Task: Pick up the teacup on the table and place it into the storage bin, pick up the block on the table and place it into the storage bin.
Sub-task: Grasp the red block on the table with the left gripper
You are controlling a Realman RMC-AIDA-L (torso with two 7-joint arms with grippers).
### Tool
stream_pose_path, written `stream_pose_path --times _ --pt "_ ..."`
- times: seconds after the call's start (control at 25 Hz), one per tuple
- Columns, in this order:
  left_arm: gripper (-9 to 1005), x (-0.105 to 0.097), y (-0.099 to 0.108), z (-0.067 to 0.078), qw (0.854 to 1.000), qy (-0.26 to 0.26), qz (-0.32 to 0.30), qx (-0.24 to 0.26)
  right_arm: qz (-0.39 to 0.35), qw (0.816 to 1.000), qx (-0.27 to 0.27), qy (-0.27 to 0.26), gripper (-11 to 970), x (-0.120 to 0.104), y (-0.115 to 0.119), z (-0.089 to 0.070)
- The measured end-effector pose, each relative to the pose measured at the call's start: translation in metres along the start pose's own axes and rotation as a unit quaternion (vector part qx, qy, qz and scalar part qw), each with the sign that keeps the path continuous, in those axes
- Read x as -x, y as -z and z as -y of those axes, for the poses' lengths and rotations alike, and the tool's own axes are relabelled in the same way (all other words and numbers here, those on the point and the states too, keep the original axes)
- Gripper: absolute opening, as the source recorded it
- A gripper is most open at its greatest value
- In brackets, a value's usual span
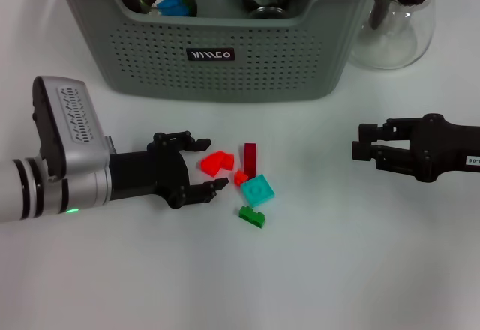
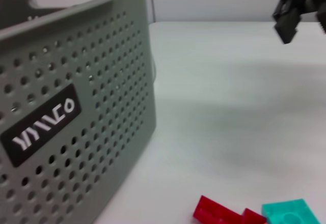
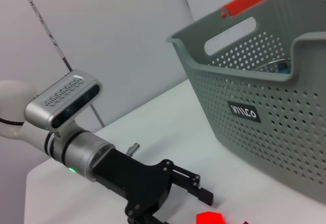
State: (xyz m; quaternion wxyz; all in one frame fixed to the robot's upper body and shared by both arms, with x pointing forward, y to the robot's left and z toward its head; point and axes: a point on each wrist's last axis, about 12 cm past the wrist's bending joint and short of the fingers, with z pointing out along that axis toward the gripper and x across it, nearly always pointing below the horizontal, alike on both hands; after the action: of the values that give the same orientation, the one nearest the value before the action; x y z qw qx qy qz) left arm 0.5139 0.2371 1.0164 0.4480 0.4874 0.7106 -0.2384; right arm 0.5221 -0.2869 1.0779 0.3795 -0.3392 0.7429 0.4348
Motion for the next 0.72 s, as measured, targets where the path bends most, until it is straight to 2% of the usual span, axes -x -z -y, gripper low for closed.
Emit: stream_pose_path --times 0.24,0.48,0.72 --pt "702 -0.0034 -0.0034 -0.0014 1.0 0.012 -0.006 0.018 0.0 1.0 0.001 -0.004 425 -0.0018 -0.0003 -0.0006" --pt "592 -0.0067 -0.0029 -0.0052 0.999 0.024 -0.011 0.042 0.0 1.0 0.002 -0.005 425 -0.0023 0.0 -0.0008" --pt "591 -0.0082 -0.0002 -0.0057 0.998 0.029 -0.009 0.051 0.0 1.0 0.002 -0.005 425 -0.0021 -0.0001 -0.0007"
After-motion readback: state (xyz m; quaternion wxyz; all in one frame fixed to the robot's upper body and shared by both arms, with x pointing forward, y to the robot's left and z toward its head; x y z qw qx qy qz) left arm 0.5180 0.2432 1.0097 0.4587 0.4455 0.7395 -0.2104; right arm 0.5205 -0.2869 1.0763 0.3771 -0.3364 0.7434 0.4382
